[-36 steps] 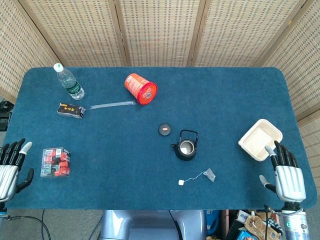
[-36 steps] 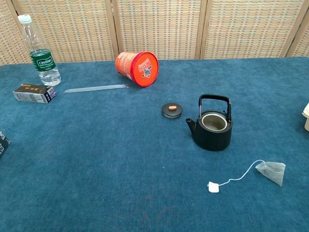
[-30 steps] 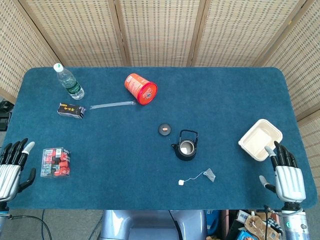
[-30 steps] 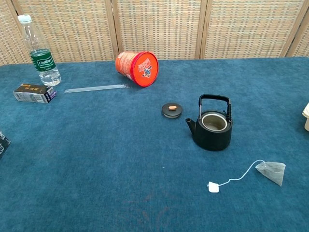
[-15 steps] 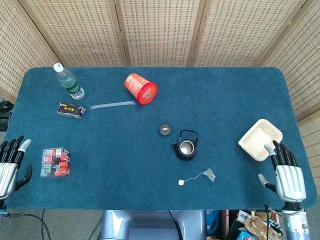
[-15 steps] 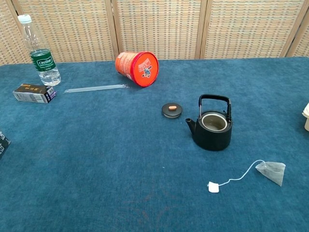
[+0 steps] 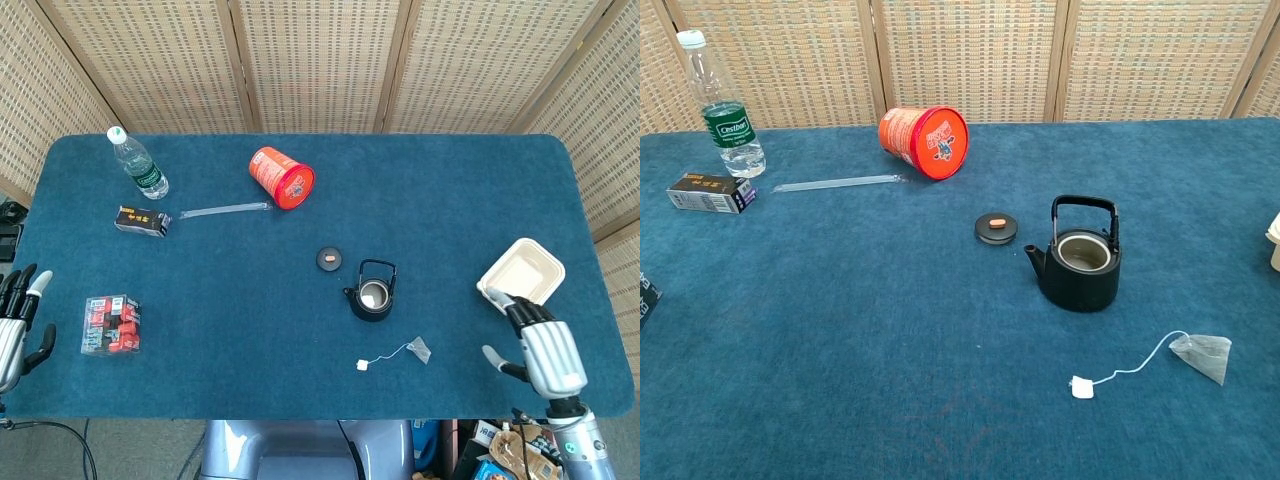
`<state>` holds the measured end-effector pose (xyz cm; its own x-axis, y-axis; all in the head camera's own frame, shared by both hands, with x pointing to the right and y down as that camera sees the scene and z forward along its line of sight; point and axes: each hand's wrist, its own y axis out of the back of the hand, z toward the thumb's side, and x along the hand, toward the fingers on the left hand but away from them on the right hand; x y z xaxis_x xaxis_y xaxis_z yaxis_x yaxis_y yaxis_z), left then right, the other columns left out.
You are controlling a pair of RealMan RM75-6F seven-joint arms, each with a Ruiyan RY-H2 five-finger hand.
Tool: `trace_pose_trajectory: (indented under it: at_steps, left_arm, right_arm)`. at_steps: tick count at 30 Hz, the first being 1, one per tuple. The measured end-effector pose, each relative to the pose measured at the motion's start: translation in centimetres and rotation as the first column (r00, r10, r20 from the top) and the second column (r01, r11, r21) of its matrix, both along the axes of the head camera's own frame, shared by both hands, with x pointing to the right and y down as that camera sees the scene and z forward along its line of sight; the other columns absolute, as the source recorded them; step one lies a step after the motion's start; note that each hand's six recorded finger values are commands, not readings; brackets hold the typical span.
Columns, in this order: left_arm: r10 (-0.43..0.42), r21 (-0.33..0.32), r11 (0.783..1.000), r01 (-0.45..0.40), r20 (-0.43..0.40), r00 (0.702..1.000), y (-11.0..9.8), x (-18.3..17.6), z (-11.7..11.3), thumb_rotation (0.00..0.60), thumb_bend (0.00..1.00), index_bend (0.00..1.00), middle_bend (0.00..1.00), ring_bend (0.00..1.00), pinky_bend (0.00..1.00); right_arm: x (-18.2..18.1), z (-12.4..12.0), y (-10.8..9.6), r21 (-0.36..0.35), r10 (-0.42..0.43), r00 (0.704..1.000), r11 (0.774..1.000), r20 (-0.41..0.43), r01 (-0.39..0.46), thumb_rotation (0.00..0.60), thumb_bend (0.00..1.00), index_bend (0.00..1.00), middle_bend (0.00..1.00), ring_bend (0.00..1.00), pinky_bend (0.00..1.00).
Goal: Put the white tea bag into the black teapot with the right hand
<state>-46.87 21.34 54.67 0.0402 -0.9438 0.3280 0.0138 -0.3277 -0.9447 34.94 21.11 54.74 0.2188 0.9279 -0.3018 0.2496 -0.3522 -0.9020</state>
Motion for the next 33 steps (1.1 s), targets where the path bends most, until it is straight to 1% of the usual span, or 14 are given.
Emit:
trace_pose_trajectory:
  at_steps: [2,6,8,11,15,19,22,25,28,33]
  left_arm:
    - [0.002,0.0,1.0,-0.002,0.0,1.0,-0.1,0.1,0.0,0.6,0.51,0.0,0.0,0.0,0.0]
    - [0.005,-0.001,1.0,-0.005,0.004,1.0,-0.2,0.1,0.0,0.6,0.51,0.0,0.0,0.0,0.0]
    - [0.005,-0.002,1.0,-0.005,0.007,1.0,-0.3,0.1,0.1,0.6,0.51,0.0,0.0,0.0,0.0]
    - [0.003,-0.002,1.0,-0.003,0.013,1.0,-0.5,0.0,0.1,0.6,0.52,0.0,0.0,0.0,0.0]
    - [0.003,-0.012,1.0,-0.002,0.02,1.0,-0.9,-0.1,0.4,0.6,0.51,0.0,0.0,0.0,0.0]
    - [0.008,-0.021,1.0,-0.007,0.023,1.0,-1.3,0.1,0.8,0.6,0.51,0.0,0.0,0.0,0.0]
    - [0.012,-0.024,1.0,-0.011,0.025,1.0,-1.4,0.1,0.9,0.6,0.51,0.0,0.0,0.0,0.0]
    - [0.013,-0.022,1.0,-0.012,0.029,0.999,-1.7,0.1,1.0,0.6,0.51,0.0,0.0,0.0,0.0]
    - [0.011,-0.017,1.0,-0.011,0.032,0.999,-1.9,-0.1,0.9,0.6,0.51,0.0,0.0,0.0,0.0]
    - [0.011,-0.005,1.0,-0.011,0.035,0.999,-2.2,-0.1,0.6,0.6,0.51,0.0,0.0,0.0,0.0]
  right_arm:
    - [-1.3,0.1,-0.4,-0.021,-0.046,0.999,0.999,0.023,0.047,0.6,0.36,0.23,0.48,0.46,0.55]
    - [-3.4,0.5,-0.9,-0.06,-0.118,0.991,0.991,0.058,0.122,0.6,0.36,0.27,0.54,0.54,0.64]
    - [-4.3,0.8,-1.0,-0.081,-0.151,0.986,0.984,0.071,0.157,0.6,0.36,0.3,0.58,0.59,0.69]
    - [-5.8,1.5,-1.1,-0.115,-0.203,0.975,0.97,0.085,0.212,0.6,0.36,0.33,0.63,0.65,0.74]
    - [-8.0,2.7,-1.1,-0.171,-0.282,0.955,0.94,0.098,0.295,0.6,0.36,0.36,0.72,0.73,0.8]
    - [-10.2,4.1,-1.0,-0.23,-0.351,0.93,0.901,0.107,0.367,0.6,0.36,0.38,0.77,0.78,0.84]
    - [-11.4,5.0,-1.0,-0.259,-0.379,0.919,0.881,0.113,0.395,0.6,0.36,0.38,0.8,0.83,0.88]
    - [-12.4,5.9,-1.0,-0.276,-0.401,0.91,0.867,0.11,0.415,0.6,0.36,0.38,0.83,0.87,0.9]
    - [-13.1,6.9,-0.9,-0.285,-0.416,0.904,0.859,0.098,0.426,0.6,0.35,0.4,0.85,0.89,0.92]
    - [-13.7,8.1,-0.9,-0.286,-0.427,0.901,0.856,0.074,0.429,0.6,0.33,0.43,0.88,0.92,0.94]
